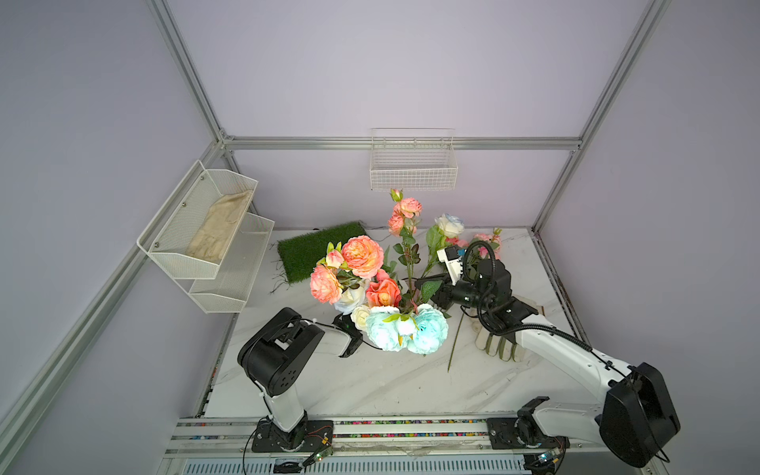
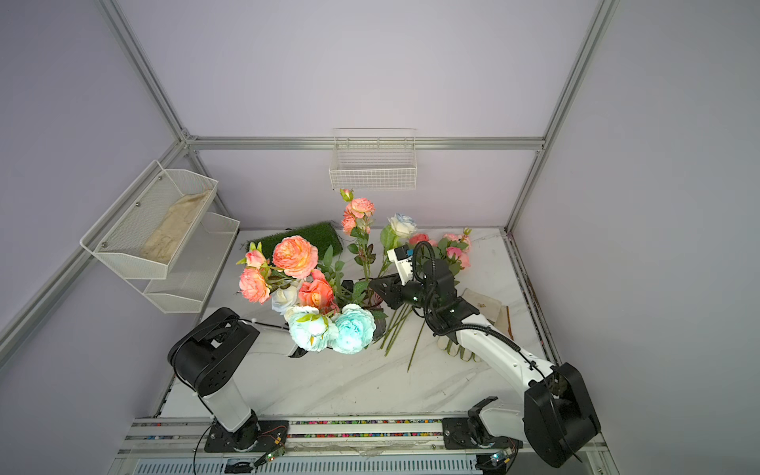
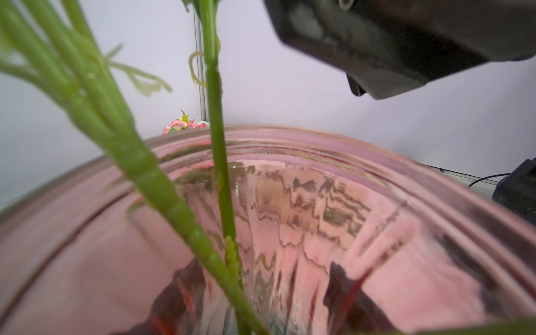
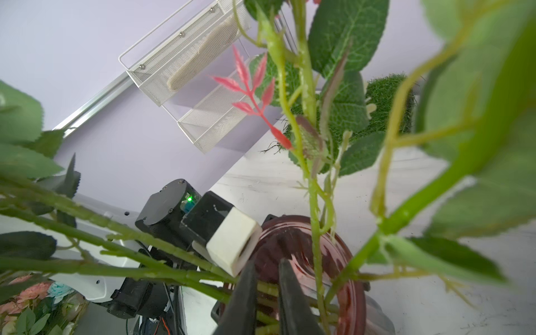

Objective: Pick out pink flowers from the vase
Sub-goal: Pick up the flower from the vase, then place the flower at the center of the board, then adjust the flower in the vase, then pick up the flower from the vase.

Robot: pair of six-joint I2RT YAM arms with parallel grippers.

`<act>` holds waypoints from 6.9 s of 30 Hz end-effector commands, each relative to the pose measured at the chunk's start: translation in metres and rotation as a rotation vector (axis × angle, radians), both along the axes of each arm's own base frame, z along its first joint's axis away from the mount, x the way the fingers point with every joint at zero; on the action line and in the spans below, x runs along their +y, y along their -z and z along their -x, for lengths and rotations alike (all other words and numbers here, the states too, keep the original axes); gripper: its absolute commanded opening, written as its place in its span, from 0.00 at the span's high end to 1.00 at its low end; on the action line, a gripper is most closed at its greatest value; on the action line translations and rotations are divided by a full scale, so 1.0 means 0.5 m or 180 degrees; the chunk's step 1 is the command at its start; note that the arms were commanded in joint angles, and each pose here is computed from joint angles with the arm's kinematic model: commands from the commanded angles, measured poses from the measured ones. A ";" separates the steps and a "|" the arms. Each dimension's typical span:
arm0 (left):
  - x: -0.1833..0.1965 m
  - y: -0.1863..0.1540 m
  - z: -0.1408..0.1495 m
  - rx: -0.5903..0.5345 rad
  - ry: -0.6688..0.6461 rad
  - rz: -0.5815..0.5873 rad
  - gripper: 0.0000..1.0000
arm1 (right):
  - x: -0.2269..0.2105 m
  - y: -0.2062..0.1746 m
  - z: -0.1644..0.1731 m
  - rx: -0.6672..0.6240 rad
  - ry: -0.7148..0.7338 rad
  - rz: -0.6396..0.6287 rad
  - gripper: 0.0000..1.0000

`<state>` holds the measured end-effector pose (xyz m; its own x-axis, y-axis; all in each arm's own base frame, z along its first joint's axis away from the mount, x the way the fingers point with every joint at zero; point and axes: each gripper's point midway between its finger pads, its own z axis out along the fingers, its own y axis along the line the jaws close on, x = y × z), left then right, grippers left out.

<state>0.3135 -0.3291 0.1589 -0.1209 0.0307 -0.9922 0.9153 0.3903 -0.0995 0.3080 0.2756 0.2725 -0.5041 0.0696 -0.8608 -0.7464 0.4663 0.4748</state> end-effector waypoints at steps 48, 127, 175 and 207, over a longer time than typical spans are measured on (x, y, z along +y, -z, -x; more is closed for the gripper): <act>0.017 0.141 0.034 0.0885 -0.0022 -0.0428 1.00 | -0.434 -0.274 -0.070 -0.1033 0.4045 0.0195 1.00; 0.017 0.139 0.030 0.0892 -0.0042 -0.0459 1.00 | 0.047 -0.117 -0.013 -0.0460 0.0457 -0.0146 0.74; 0.016 0.148 0.027 0.0924 -0.0050 -0.0477 1.00 | 0.106 -0.076 -0.126 -0.0573 0.0576 0.0239 0.77; 0.010 0.149 0.020 0.0953 -0.0045 -0.0447 1.00 | -0.083 -0.369 -0.017 -0.1528 0.1441 0.0049 0.94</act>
<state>0.3191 -0.3299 0.1595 -0.1462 0.0247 -0.9889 0.9047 0.4078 -0.1236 0.3149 0.2782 0.4051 -0.1250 0.1162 -0.9853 -0.7428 0.6474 0.1705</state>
